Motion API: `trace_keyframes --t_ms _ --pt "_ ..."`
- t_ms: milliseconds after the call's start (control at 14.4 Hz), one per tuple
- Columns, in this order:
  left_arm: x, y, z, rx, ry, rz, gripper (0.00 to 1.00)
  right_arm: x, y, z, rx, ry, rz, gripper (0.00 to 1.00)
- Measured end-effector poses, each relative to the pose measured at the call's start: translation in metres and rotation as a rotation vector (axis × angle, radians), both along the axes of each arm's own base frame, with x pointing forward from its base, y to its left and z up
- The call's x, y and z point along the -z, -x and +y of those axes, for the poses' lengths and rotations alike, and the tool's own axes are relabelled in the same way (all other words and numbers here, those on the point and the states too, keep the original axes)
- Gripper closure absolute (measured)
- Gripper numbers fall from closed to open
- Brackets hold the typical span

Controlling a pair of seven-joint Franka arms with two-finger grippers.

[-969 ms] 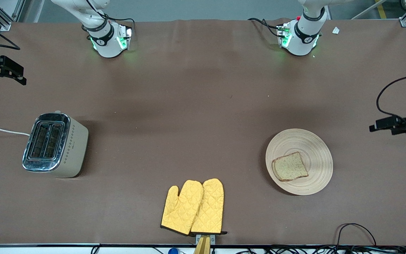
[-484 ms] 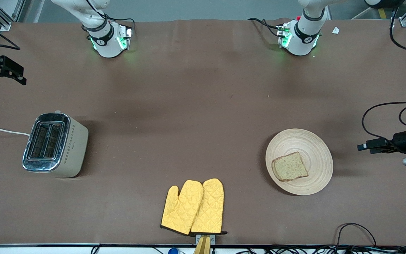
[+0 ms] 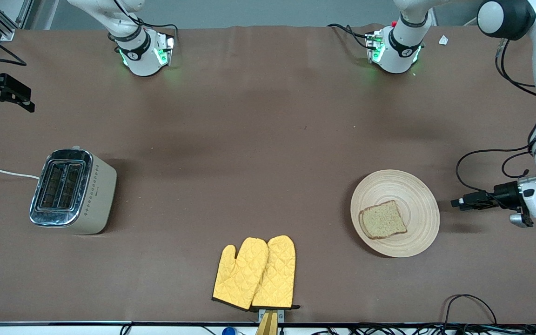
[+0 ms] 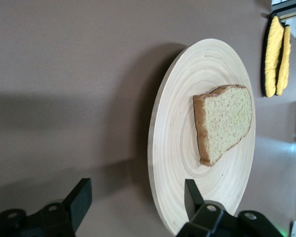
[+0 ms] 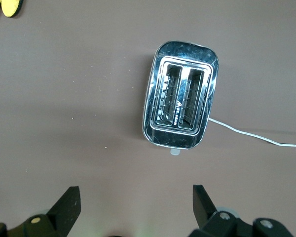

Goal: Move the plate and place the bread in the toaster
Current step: 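Push the plate toward the toaster with the left gripper while the right gripper approaches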

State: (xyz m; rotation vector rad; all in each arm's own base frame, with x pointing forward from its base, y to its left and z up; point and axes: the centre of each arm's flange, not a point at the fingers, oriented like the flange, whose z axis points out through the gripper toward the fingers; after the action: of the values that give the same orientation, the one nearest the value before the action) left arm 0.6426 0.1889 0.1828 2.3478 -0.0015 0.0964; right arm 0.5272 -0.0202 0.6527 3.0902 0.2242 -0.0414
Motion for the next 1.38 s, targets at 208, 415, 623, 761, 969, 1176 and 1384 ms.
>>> trace_keyframes --t_ms 208,415,623,761,969,1176,1384 --pt "0.018 -0.004 -0.021 0.01 0.049 0.003 0.32 0.0 0.0 0.0 0.0 -0.003 0.0 0.0" --pt "0.034 -0.006 -0.04 0.0 0.102 0.011 0.36 0.0 0.0 0.0 0.0 -0.004 -0.002 0.0" --pt "0.045 -0.006 -0.048 0.001 0.122 0.02 0.49 -0.002 0.0 0.001 0.0 -0.004 -0.008 0.0" --pt "0.047 -0.007 -0.052 0.006 0.127 0.02 0.56 -0.002 0.0 0.001 0.0 -0.004 -0.008 0.0" --pt "0.047 -0.006 -0.052 0.009 0.128 0.018 0.81 -0.002 0.0 0.001 -0.001 -0.004 -0.008 0.0" --pt "0.042 -0.01 -0.057 0.017 0.148 0.008 0.89 -0.002 0.0 0.001 0.0 -0.004 -0.009 0.0" --pt "0.033 -0.019 -0.074 0.046 0.176 -0.01 0.9 -0.002 -0.001 0.006 -0.003 -0.056 -0.011 0.0"
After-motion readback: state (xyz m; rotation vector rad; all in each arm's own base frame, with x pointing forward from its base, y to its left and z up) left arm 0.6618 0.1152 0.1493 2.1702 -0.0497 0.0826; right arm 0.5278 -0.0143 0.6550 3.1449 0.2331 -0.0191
